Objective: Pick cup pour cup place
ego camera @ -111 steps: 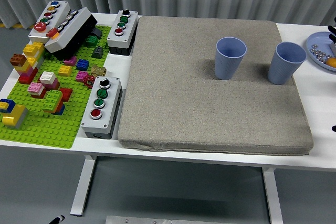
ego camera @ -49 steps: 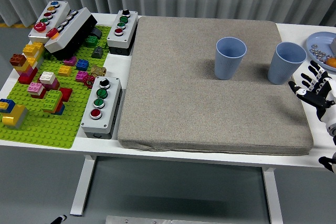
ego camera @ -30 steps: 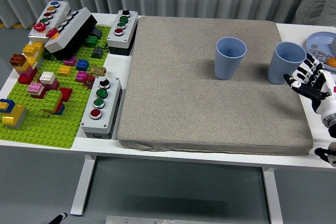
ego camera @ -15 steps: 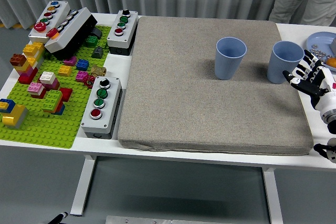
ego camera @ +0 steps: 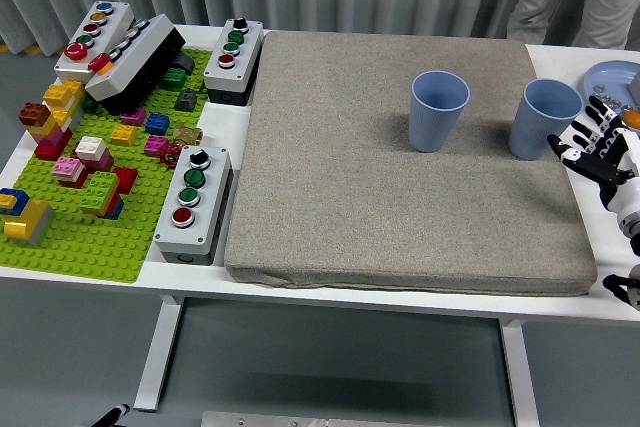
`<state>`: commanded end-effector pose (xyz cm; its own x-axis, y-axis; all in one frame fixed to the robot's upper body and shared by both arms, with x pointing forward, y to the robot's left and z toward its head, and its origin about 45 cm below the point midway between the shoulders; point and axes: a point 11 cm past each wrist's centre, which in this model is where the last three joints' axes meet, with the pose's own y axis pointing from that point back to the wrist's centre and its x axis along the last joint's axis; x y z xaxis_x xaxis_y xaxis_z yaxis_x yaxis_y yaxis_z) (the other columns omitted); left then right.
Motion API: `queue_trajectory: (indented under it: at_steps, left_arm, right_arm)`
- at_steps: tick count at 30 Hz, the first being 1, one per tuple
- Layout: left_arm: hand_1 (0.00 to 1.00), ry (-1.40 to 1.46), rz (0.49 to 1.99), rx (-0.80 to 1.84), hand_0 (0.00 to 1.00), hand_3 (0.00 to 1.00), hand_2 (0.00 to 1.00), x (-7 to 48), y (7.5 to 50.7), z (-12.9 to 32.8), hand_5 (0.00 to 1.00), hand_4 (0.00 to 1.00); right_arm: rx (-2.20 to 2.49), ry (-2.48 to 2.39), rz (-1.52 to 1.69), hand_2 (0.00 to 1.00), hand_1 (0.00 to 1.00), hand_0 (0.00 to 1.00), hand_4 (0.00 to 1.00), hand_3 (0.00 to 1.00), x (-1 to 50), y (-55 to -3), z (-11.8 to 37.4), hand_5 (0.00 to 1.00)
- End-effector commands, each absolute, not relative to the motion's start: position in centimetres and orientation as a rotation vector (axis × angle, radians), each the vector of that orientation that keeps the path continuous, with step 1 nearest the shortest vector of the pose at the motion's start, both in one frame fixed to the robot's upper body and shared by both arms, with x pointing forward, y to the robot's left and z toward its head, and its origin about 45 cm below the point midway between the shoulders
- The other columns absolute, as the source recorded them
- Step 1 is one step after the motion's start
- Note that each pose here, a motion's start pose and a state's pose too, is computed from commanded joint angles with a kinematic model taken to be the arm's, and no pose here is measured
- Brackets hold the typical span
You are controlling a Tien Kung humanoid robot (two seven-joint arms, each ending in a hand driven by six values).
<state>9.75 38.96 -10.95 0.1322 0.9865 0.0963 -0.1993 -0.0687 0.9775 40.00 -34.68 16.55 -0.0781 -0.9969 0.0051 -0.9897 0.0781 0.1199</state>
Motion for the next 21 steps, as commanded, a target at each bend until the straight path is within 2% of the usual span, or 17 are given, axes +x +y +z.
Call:
queue_trajectory:
  at_steps: [21]
  left_arm:
    - [0.812, 0.915, 1.242, 1.190, 0.827, 0.820, 0.884, 9.82, 38.93, -10.94, 0.994, 0.627]
  right_arm:
    - [2.080, -2.222, -0.148, 0.959, 0.881, 0.925, 0.809, 0.944, 40.82, -33.94, 15.91, 0.205]
